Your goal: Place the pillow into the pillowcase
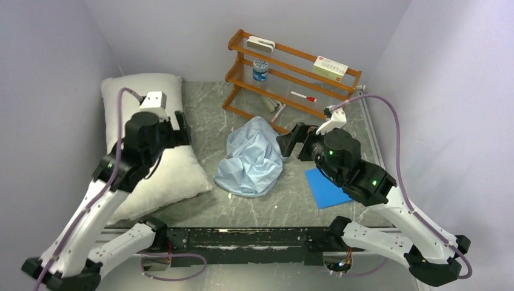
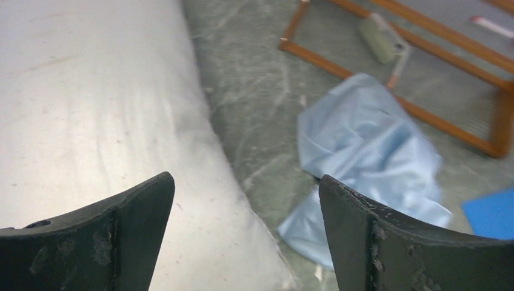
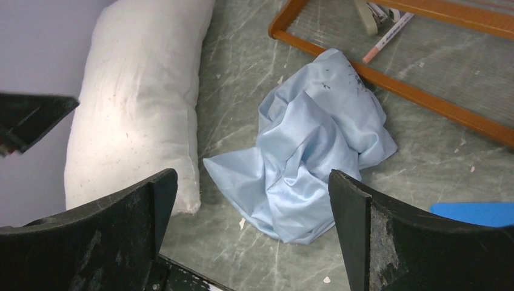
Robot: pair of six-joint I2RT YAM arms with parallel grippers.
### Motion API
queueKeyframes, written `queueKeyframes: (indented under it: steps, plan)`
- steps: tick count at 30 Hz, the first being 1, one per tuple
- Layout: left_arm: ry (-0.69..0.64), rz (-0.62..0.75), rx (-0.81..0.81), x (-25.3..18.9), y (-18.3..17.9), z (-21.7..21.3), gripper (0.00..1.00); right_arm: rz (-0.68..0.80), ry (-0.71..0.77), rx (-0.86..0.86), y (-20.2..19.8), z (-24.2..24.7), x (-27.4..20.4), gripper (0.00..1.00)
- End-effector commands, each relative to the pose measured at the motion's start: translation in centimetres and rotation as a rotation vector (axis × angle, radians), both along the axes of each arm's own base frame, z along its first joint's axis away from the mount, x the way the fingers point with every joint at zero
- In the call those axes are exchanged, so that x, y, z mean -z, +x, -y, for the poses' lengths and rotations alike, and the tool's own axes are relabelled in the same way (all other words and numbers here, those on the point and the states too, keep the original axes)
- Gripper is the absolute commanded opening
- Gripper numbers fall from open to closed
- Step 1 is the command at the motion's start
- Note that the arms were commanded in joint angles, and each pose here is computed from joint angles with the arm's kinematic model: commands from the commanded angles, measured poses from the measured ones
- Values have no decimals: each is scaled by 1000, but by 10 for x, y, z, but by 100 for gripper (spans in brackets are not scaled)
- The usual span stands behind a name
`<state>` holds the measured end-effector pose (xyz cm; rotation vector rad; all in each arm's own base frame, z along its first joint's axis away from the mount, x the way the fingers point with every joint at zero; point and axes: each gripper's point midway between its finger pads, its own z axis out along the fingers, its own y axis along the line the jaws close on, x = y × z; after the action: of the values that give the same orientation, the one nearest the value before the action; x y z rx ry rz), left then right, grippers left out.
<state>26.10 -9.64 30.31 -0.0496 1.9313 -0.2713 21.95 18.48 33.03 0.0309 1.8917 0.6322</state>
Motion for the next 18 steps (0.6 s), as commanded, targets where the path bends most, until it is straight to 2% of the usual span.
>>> queueKeyframes:
  steps: [1,4,8,13,18]
  plan:
    - [195,-140,-266,25,25,-38,94,12,-10,-25,-1,-4,2,100]
    - [335,-236,-418,44,37,-57,94,21,-7,-24,-2,-2,2,100]
    - [449,-256,-597,54,52,-87,95,34,8,-32,-4,-2,1,100]
    - [351,-336,-612,78,79,-110,93,41,23,-67,-8,-5,1,100]
    - [338,-339,-645,81,98,-125,93,47,48,-82,-11,-8,1,100]
